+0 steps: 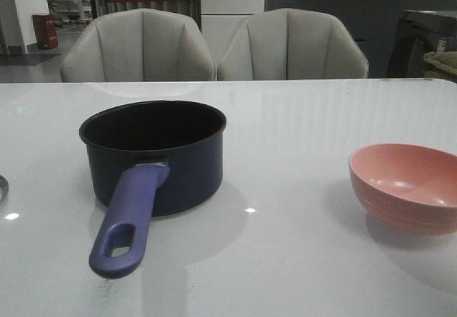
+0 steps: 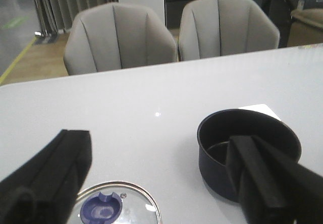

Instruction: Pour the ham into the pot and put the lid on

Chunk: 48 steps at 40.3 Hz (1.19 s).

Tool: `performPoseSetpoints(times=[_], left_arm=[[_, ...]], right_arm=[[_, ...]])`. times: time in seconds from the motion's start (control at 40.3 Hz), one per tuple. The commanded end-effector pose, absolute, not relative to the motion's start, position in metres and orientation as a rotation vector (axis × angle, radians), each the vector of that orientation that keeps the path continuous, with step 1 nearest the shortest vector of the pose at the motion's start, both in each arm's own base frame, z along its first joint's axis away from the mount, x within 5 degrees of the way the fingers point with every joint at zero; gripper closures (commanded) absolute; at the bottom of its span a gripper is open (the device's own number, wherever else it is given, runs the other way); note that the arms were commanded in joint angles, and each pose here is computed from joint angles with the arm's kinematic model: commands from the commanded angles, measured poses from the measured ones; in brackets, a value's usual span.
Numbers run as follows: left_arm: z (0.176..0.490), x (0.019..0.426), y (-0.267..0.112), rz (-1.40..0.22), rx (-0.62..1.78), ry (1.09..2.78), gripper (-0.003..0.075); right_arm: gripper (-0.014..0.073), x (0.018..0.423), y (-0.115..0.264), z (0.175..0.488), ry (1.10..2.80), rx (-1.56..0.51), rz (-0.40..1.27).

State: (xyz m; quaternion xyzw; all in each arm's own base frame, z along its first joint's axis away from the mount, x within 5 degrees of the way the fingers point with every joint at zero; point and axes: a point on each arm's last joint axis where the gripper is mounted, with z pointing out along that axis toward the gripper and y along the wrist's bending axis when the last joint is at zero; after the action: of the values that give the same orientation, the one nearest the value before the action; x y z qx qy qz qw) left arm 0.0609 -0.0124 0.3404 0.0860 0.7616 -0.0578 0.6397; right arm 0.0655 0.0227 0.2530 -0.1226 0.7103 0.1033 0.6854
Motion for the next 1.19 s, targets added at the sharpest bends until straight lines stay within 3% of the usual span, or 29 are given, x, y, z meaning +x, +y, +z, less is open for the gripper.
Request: performPoseSetpoints(times=[0.0,0.273,0.496,0.819,0.968,1.167], left_arm=[[0.363,0.076,-0.016,-0.144,0.188,1.739,0.0062],[0.389,0.126,-0.026,-0.184,0.113,1.990,0.0062],[0.402,0.167,-0.026,-0.066,0.071,2.124,0.0062],[0.374,0.229,-0.036,-0.030,0.042,2.373,0.0062],[0.354,0.250,-0.014,-0.012,-0.077,2.459,0.0062],[0.327,0.273,0.015,-0.126,-0.095,2.580,0.0062]], right_arm=[[0.0405,0.066,0.021,0.268,1.500,-0.242,0.218],[0.0405,0.066,0.021,0.268,1.500,-0.242,0.218],[0.0405,0.066,0.021,0.268,1.500,-0.242,0.218],[0.0405,0.066,0.021,0.268,1.500,-0.242,0.218],[0.0405,0.066,0.021,0.268,1.500,-0.242,0.218],[0.0405,0.066,0.021,0.268,1.500,-0.242,0.218]])
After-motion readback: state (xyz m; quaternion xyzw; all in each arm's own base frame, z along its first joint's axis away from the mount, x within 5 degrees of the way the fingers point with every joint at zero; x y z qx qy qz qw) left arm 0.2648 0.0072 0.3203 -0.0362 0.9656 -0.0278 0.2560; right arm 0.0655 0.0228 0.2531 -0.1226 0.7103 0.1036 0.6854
